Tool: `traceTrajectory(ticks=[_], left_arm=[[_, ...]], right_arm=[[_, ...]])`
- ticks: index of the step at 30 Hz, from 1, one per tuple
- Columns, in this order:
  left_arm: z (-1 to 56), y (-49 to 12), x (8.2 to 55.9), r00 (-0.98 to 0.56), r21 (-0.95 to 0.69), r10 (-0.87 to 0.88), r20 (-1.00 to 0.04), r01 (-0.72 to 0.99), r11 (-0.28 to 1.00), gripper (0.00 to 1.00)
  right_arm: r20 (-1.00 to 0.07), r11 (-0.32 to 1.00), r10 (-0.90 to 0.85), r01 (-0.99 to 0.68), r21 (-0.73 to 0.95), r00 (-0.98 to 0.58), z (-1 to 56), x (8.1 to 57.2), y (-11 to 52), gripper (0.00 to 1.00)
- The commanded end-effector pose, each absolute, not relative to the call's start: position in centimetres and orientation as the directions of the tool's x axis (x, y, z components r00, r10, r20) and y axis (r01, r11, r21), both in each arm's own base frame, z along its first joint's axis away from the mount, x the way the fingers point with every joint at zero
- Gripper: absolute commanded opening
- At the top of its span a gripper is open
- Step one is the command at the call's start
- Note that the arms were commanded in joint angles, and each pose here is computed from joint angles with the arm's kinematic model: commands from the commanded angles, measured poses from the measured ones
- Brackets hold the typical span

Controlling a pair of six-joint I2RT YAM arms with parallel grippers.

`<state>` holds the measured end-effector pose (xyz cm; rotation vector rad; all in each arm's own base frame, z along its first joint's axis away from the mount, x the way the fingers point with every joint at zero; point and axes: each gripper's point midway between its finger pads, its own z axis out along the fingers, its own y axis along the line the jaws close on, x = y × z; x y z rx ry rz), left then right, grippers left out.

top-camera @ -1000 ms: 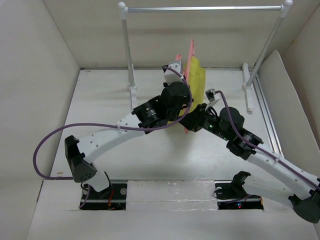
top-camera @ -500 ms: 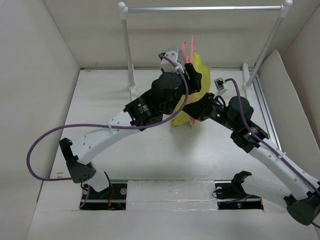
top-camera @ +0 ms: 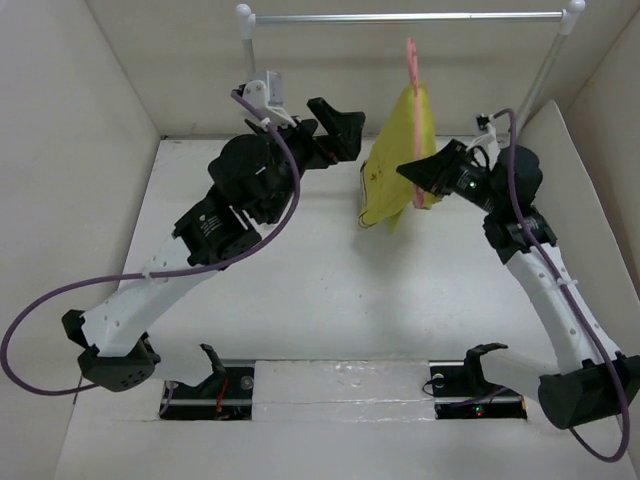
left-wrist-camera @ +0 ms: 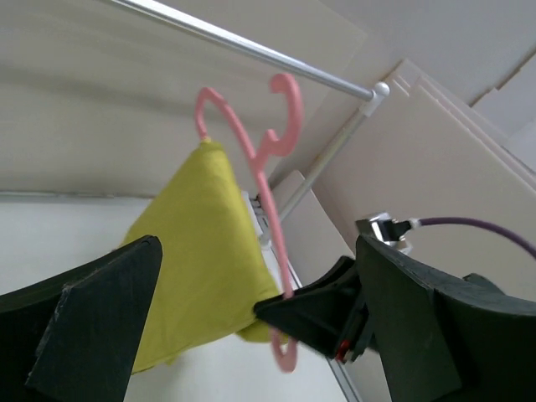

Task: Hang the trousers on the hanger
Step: Place the hanger at the clothesline.

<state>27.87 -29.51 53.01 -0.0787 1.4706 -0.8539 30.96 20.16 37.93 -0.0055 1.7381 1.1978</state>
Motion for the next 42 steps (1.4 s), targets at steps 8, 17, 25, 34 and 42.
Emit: traceTrajectory(ticks=[8, 17, 25, 34, 42], left_arm=[[45.5, -25.4, 26.7, -0.19, -0.518, -0.482, -0.855, 0.337, 0.786, 0.99], [39.5, -24.2, 25.7, -0.276, -0.492, -0.422, -0.863, 0.279, 0.824, 0.99], [36.6, -24.0, 25.2, -0.326, -0.503, -0.416, -0.849, 0.254, 0.826, 0.99], [36.2, -23.6, 25.2, -0.332, -0.496, -0.411, -0.849, 0.232, 0.837, 0.99], [35.4, -23.5, 25.4, -0.359, -0.484, -0.39, -0.848, 0.222, 0.846, 0.99]], right_arm=[[-0.84, 0.572, 0.543, -0.724, 0.387, -0.021, 52.2, 35.6, 10.9, 0.0], [-0.821, 0.582, 0.57, -0.701, 0.412, -0.009, 52.2, 40.6, 6.2, 0.0], [-0.771, 0.532, 0.637, -0.713, 0.457, -0.019, 51.7, 43.2, 3.2, 0.0], [-0.746, 0.528, 0.661, -0.658, 0.537, -0.078, 47.7, 45.4, 2.0, 0.0], [-0.735, 0.553, 0.67, -0.589, 0.59, -0.107, 45.4, 46.5, 0.3, 0.03]])
